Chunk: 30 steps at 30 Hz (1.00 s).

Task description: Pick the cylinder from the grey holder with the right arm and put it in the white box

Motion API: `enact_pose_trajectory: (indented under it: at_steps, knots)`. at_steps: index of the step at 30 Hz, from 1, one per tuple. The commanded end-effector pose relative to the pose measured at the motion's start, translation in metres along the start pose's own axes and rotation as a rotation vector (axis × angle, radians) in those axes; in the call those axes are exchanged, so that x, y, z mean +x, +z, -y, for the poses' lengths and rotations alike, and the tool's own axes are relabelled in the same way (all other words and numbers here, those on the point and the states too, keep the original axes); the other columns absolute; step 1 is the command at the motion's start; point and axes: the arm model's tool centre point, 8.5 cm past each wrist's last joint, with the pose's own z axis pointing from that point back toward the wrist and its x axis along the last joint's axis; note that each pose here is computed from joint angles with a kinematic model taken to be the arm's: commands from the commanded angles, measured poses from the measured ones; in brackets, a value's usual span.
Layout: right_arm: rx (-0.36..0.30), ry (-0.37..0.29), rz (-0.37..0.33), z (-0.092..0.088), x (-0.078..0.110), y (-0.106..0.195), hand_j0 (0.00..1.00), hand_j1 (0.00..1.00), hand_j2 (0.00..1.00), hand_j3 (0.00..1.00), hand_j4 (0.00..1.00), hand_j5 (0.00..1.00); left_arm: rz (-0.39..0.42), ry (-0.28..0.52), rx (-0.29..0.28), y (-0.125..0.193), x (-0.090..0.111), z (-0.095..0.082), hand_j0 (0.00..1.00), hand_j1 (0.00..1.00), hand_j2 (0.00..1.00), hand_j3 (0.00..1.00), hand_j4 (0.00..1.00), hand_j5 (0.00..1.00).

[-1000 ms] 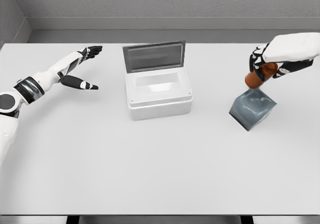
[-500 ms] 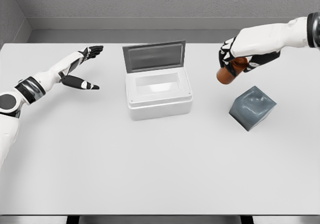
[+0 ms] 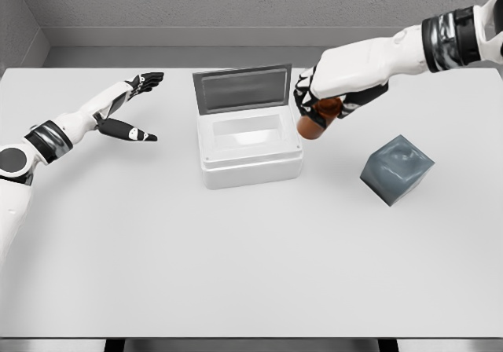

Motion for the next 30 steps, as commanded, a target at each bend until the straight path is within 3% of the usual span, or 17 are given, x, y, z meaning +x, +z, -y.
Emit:
enact_pose_trajectory:
  at_steps: [1,11,22,24,25,26,30]
  knots:
    - [-0.004,0.004,0.012,0.004,0.002,-0.006,0.30,0.30,0.30,0.30,0.30,0.30,0.005,0.004,0.004,0.000,0.001,-0.001,1.00,1.00,1.00,1.00,1.00,1.00]
    - [0.017,0.007,0.009,0.018,-0.011,-0.036,0.30,0.30,0.30,0.30,0.30,0.30,0.004,0.004,0.002,0.000,0.001,-0.001,1.00,1.00,1.00,1.00,1.00,1.00]
    - [0.046,-0.010,-0.014,0.015,-0.024,-0.051,0.31,0.31,0.31,0.31,0.31,0.31,-0.008,-0.005,-0.002,0.003,-0.001,-0.002,1.00,1.00,1.00,1.00,1.00,1.00]
    - [0.049,-0.010,-0.011,0.013,-0.023,-0.052,0.42,0.42,0.42,0.42,0.42,0.42,-0.008,-0.005,-0.002,0.003,-0.001,-0.002,1.00,1.00,1.00,1.00,1.00,1.00]
    - [0.047,-0.007,-0.012,0.014,-0.024,-0.052,0.63,0.63,0.63,0.63,0.63,0.63,-0.008,-0.005,-0.004,0.002,-0.001,-0.001,1.00,1.00,1.00,1.00,1.00,1.00]
    - [0.045,-0.006,-0.017,0.015,-0.024,-0.050,0.74,0.74,0.74,0.74,0.74,0.74,-0.007,-0.006,-0.001,0.003,-0.001,-0.002,1.00,1.00,1.00,1.00,1.00,1.00]
    - [0.045,-0.001,-0.012,0.015,-0.023,-0.051,0.90,0.90,0.90,0.90,0.90,0.90,-0.008,-0.005,-0.001,0.003,-0.001,-0.002,1.00,1.00,1.00,1.00,1.00,1.00]
